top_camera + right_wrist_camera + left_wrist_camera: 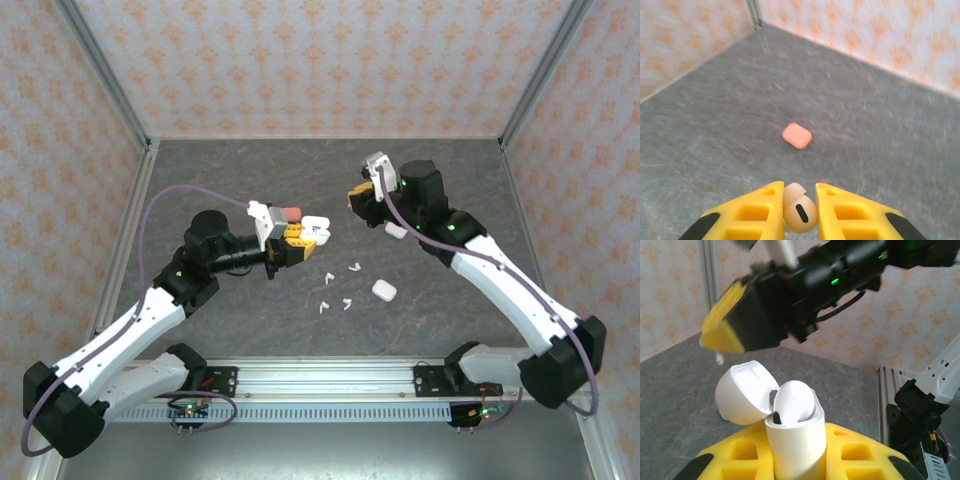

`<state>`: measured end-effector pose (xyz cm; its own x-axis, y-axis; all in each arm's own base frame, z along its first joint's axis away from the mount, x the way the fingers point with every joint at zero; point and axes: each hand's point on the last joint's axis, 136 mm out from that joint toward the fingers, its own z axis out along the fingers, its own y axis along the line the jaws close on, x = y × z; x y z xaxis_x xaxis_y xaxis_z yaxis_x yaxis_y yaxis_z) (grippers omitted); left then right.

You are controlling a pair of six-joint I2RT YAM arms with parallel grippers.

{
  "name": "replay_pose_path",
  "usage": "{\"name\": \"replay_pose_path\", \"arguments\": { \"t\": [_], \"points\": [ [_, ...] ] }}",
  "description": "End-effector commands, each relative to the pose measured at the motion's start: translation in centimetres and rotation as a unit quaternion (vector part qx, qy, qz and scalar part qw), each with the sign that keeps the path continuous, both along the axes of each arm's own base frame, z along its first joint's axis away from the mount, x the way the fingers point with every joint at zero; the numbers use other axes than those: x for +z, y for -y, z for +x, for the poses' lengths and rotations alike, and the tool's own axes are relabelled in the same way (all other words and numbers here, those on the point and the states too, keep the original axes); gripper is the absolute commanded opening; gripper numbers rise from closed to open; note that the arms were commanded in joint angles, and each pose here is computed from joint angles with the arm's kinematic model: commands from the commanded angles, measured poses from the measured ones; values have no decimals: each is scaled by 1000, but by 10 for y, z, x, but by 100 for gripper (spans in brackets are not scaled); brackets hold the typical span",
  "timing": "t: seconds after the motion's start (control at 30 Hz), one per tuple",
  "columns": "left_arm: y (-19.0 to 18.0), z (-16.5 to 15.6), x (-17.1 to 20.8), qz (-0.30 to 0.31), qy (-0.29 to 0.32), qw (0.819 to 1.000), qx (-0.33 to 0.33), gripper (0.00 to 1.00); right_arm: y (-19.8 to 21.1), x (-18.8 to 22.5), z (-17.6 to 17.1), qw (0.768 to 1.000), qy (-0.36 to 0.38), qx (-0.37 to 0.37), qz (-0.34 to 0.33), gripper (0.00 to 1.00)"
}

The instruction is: Insert the wireless bluetooth earbuds into the charging case

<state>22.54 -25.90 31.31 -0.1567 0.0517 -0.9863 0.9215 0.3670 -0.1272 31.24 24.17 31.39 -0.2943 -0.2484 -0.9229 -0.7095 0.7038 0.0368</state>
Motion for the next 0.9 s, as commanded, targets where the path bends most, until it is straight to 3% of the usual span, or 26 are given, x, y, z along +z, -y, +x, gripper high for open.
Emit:
{"name": "replay_pose_path", "arguments": {
  "t": [0.0,0.4,0.87],
  "points": [
    [7,-6,34,-32,37,998,-28,4,-7,33,-22,995,88,53,0,19],
    [13,1,31,-34,29,998,-33,4,-31,49,-68,981,146,125,-21,19],
    [11,0,29,-31,28,999,-29,4,-36,40,-76,981,137,137,-30,19]
  ]
}}
